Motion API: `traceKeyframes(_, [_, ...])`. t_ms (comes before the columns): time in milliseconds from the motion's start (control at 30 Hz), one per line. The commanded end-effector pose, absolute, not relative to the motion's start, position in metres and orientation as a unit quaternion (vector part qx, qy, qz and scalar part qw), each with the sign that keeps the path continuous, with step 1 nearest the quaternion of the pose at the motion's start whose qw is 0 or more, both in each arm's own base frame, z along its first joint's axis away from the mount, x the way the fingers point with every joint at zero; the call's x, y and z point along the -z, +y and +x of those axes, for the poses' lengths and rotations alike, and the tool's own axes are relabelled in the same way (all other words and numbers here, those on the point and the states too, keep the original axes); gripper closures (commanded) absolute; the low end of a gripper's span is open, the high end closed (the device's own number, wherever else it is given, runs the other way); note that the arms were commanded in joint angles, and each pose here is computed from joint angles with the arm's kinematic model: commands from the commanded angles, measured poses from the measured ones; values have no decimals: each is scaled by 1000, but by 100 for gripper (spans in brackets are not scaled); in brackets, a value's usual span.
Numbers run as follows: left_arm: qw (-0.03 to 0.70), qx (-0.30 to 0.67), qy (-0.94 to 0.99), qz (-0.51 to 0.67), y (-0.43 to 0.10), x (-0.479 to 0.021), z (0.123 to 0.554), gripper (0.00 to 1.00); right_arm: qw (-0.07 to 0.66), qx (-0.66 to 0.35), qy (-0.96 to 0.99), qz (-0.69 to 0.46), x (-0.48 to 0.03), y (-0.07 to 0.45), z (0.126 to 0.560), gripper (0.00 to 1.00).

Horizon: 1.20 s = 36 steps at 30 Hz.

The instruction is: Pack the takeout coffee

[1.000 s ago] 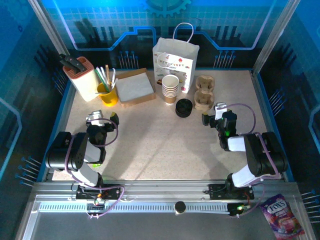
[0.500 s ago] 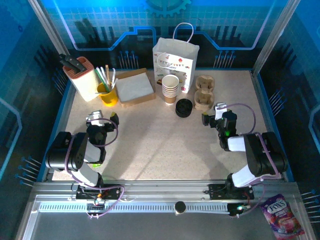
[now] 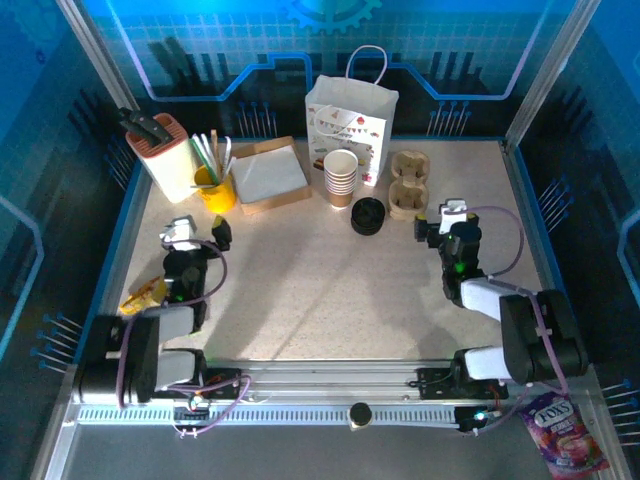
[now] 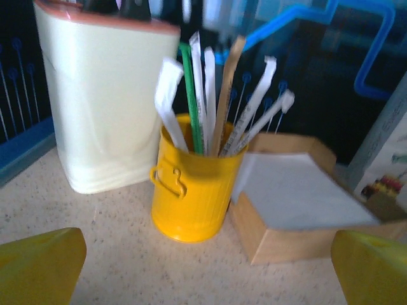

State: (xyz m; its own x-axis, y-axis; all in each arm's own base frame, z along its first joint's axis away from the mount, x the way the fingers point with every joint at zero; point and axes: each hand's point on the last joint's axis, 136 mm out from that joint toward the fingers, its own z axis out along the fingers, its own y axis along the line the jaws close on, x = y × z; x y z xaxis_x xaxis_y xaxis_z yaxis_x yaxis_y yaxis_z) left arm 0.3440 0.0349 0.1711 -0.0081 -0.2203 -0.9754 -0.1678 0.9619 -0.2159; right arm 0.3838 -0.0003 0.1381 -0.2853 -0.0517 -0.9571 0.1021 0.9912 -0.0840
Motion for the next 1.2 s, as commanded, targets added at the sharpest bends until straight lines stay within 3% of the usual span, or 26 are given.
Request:
traceKeyframes(0, [632, 16, 754, -179, 43, -161, 338, 0, 572, 92, 808, 110, -144, -26, 370, 1])
traceKeyframes(133, [636, 51, 750, -176, 34, -174, 336, 0, 575, 62, 804, 141, -154, -28, 361, 1])
traceKeyframes(433, [559, 149, 796, -179, -4, -189, 345, 3, 584, -15, 804, 111, -206, 0, 342, 1])
traceKeyframes(800, [480, 230, 842, -85, -94, -216, 365, 3, 496, -52, 867, 2, -245, 79, 351, 0])
traceKeyframes(1167, [424, 249, 870, 34, -177, -232, 385, 4, 421, -97, 901, -50, -271, 146, 396, 14])
